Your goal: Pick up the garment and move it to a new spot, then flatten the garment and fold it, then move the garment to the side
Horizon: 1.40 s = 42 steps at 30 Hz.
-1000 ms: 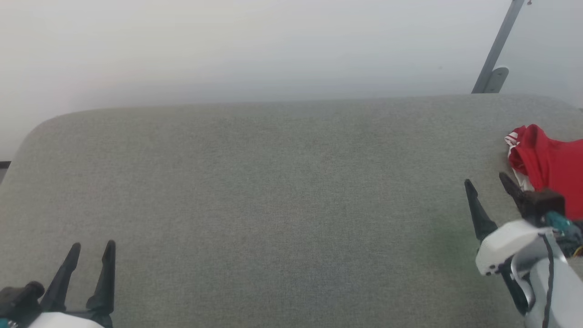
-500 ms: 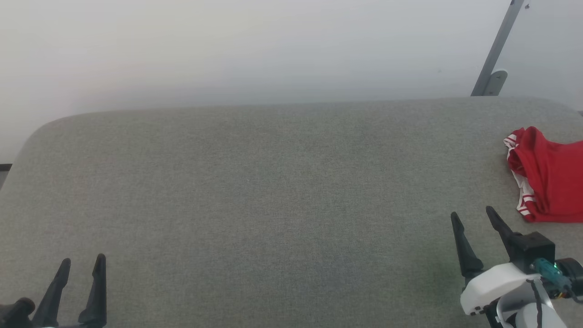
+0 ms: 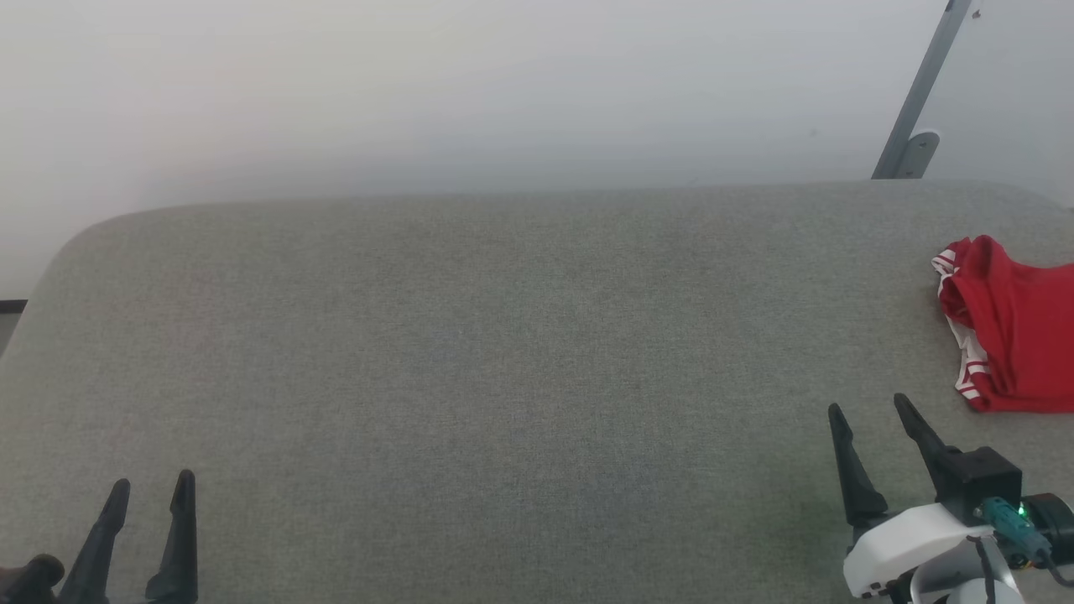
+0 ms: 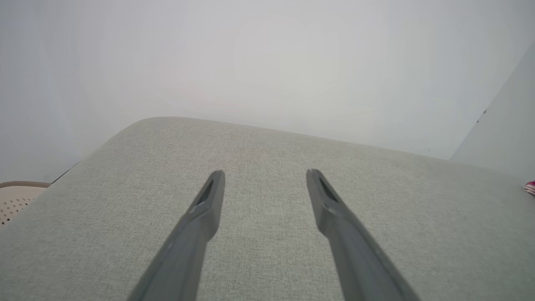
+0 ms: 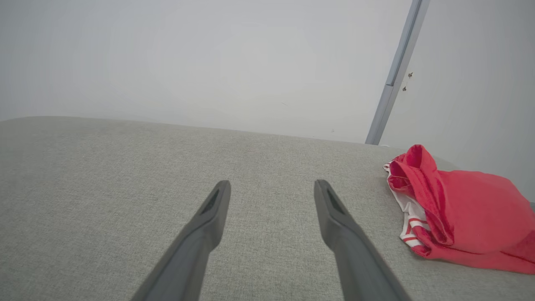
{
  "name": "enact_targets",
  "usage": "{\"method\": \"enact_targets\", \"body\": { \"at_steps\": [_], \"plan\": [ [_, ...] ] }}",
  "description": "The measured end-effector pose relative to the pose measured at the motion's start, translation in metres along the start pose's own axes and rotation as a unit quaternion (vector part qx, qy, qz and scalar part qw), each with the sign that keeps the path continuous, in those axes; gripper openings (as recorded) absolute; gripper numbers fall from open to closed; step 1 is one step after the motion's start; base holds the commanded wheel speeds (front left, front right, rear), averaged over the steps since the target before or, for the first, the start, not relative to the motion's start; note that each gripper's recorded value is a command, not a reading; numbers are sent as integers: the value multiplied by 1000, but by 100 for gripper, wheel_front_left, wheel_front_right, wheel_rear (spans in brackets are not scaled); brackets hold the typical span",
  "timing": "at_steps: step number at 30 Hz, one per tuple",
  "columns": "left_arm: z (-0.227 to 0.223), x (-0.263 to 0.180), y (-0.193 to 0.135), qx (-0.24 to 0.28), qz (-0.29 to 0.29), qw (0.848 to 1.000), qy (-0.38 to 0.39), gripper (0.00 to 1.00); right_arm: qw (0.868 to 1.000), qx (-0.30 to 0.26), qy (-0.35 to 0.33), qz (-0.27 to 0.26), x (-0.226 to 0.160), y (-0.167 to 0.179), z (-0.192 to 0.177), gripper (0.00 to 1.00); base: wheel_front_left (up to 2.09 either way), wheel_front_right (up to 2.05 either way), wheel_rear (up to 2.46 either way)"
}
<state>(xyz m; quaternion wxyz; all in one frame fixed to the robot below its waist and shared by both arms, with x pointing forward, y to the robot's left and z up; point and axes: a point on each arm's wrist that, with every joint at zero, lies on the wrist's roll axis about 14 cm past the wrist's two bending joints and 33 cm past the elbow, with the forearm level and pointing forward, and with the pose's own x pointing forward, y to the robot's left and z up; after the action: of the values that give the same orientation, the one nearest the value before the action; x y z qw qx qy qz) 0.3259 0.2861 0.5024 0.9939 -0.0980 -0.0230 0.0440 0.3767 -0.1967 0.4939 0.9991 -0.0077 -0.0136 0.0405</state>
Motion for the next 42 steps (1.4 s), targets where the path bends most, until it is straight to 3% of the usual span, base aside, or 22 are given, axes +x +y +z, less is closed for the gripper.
{"method": "enact_targets", "body": {
  "at_steps": [21,22,28,42],
  "plan": [
    [3,-2,1,-5,5,1000,-6,100,1000,-1,-6,5,2,6,3,100,0,0,0],
    [4,-2,3,-5,8,1000,-8,0,1000,-1,-6,5,2,6,3,0,0,0,0],
    [-19,-8,-4,-34,18,999,19,0,999,14,38,-1,-10,7,-24,0,0,0,0],
    [-28,-2,-9,-149,41,987,33,0,987,152,44,-40,-9,-2,-25,0,0,0,0]
  ]
}}
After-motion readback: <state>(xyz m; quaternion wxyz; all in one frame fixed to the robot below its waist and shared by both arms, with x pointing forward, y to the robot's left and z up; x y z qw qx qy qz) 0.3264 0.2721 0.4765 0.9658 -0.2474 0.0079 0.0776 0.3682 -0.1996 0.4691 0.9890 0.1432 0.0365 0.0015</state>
